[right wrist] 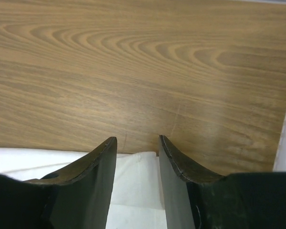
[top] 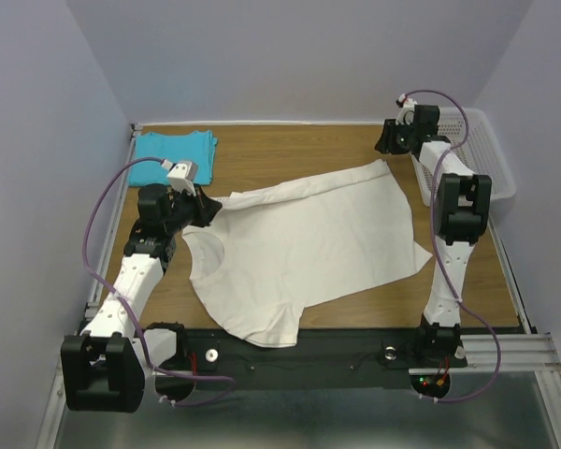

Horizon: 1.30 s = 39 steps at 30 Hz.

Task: Fold and stack the t-shirts
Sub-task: Fold the tshirt

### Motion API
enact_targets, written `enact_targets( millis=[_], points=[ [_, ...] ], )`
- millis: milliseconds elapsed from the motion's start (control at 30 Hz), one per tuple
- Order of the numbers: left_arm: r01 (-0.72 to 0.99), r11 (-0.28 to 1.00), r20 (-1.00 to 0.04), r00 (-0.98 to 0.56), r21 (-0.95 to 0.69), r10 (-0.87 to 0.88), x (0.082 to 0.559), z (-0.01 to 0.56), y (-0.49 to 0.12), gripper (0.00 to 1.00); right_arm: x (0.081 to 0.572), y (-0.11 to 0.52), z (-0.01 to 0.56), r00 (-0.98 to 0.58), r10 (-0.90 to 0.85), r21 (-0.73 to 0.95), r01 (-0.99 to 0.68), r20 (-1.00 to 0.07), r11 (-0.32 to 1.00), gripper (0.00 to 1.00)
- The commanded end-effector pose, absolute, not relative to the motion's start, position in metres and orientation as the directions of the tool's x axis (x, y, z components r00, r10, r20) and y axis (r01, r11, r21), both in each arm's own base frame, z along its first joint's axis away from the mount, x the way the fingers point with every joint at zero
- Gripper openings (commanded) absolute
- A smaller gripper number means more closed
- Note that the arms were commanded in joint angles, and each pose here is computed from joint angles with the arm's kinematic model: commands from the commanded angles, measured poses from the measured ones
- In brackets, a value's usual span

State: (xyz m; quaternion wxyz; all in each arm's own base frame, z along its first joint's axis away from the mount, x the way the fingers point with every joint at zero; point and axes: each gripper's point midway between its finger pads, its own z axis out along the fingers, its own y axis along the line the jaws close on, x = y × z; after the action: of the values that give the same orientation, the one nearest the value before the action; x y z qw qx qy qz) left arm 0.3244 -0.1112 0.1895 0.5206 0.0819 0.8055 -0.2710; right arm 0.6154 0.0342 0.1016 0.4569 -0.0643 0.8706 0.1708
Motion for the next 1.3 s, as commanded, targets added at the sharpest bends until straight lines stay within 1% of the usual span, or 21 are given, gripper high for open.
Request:
enact_targets(
  millis=[0, 133, 433, 500, 567, 633, 667, 733, 767, 933, 1067, 1267],
  points=[
    [0.456, 0.826, -0.905, -0.402, -0.332, -0.141, 0.324, 0.197, -0.116, 0.00, 0.622, 0.034, 0.094, -0.607, -0.005, 0.181, -0.244, -0.795, 0.953, 0.46],
    [0.457, 0.827, -0.907, -0.399, -0.328, -0.139, 0.324, 0.198, -0.116, 0.00, 0.623, 0.029, 0.080, -0.636, -0.013, 0.157, -0.210, -0.771, 0.965, 0.45],
    [0.459, 0.824, -0.903, -0.406, -0.333, -0.139, 0.324, 0.195, -0.117, 0.00, 0.620, 0.022, 0.060, -0.667, -0.051, 0.114, -0.202, -0.743, 0.973, 0.43],
    [0.459, 0.824, -0.905, -0.403, -0.331, -0.139, 0.324, 0.197, -0.117, 0.00, 0.619, 0.023, 0.058, -0.672, -0.051, 0.118, -0.204, -0.739, 0.972, 0.42],
    [0.458, 0.825, -0.905, -0.403, -0.331, -0.139, 0.324, 0.196, -0.116, 0.00, 0.619, 0.023, 0.058, -0.671, -0.050, 0.123, -0.208, -0.739, 0.970, 0.39],
    [0.458, 0.824, -0.903, -0.406, -0.332, -0.139, 0.324, 0.195, -0.117, 0.00, 0.618, 0.028, 0.060, -0.670, -0.048, 0.138, -0.221, -0.741, 0.965, 0.33],
    [0.459, 0.824, -0.903, -0.407, -0.333, -0.138, 0.324, 0.195, -0.117, 0.00, 0.618, 0.029, 0.061, -0.668, -0.048, 0.143, -0.228, -0.742, 0.963, 0.27],
    [0.459, 0.824, -0.903, -0.407, -0.333, -0.138, 0.324, 0.195, -0.117, 0.00, 0.617, 0.031, 0.064, -0.666, -0.046, 0.151, -0.235, -0.745, 0.960, 0.22],
    [0.459, 0.824, -0.903, -0.406, -0.332, -0.137, 0.324, 0.195, -0.117, 0.00, 0.617, 0.031, 0.065, -0.664, -0.045, 0.154, -0.238, -0.746, 0.959, 0.16],
    [0.460, 0.824, -0.904, -0.405, -0.331, -0.137, 0.324, 0.195, -0.117, 0.00, 0.616, 0.033, 0.090, -0.633, -0.053, 0.146, -0.258, -0.773, 0.955, 0.04],
    [0.461, 0.824, -0.905, -0.402, -0.330, -0.138, 0.324, 0.196, -0.117, 0.00, 0.614, 0.033, 0.110, -0.602, -0.067, 0.127, -0.273, -0.795, 0.954, 0.03],
    [0.465, 0.821, -0.906, -0.401, -0.331, -0.138, 0.324, 0.198, -0.118, 0.00, 0.604, 0.035, 0.124, -0.580, -0.089, 0.111, -0.301, -0.810, 0.947, 0.04]
  ],
)
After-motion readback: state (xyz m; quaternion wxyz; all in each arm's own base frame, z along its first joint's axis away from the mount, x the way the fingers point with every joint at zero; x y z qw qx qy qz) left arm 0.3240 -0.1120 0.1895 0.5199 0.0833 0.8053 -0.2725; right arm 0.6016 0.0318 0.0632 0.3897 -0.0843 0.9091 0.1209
